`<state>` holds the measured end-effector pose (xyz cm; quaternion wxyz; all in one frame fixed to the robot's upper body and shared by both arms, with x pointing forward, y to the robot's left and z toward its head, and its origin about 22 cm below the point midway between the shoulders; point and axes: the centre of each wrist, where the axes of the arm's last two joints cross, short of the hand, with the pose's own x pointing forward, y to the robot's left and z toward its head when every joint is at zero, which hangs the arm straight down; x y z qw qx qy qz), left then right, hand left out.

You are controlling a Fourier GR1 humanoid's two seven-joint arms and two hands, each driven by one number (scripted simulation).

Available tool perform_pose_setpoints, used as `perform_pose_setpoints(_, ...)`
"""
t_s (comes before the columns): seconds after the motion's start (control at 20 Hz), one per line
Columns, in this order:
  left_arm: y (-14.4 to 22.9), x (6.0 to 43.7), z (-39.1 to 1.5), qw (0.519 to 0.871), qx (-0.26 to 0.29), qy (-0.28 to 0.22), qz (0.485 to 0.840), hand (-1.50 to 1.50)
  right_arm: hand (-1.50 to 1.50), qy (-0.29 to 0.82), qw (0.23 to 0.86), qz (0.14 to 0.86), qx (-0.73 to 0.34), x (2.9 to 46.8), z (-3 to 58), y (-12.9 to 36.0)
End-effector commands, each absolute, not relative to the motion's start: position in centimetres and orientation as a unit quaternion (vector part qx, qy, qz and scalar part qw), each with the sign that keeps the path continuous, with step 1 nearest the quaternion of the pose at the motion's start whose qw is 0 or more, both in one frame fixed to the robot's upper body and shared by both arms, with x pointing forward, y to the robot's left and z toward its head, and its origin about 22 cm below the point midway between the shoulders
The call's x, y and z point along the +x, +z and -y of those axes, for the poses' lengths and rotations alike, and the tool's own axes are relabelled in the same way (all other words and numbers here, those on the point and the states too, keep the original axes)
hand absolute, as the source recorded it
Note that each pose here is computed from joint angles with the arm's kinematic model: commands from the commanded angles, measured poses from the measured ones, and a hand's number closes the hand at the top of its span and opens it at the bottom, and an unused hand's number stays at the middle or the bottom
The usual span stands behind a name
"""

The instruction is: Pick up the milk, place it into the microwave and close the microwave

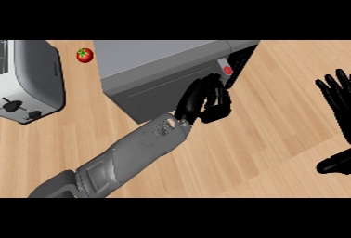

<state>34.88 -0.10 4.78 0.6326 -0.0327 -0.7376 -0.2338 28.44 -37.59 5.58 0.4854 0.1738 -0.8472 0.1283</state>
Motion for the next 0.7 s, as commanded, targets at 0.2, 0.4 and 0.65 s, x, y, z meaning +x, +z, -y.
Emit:
perform_pose_setpoints(0.2,8.1,35.2,2.5,0.586,-0.056,-0.234,0.774,1.50,1.50,0.209,0.454,0.832,0.239,29.7,36.2,8.5)
perform_pose_setpoints(0.4,7.9,35.2,2.4,0.593,-0.058,-0.230,0.770,1.50,1.50,0.289,0.421,0.808,0.293,30.1,34.1,10.8)
perform_pose_setpoints(0.65,8.0,35.5,2.3,0.595,-0.053,-0.219,0.772,1.50,1.50,0.314,0.407,0.797,0.318,29.9,32.3,11.7)
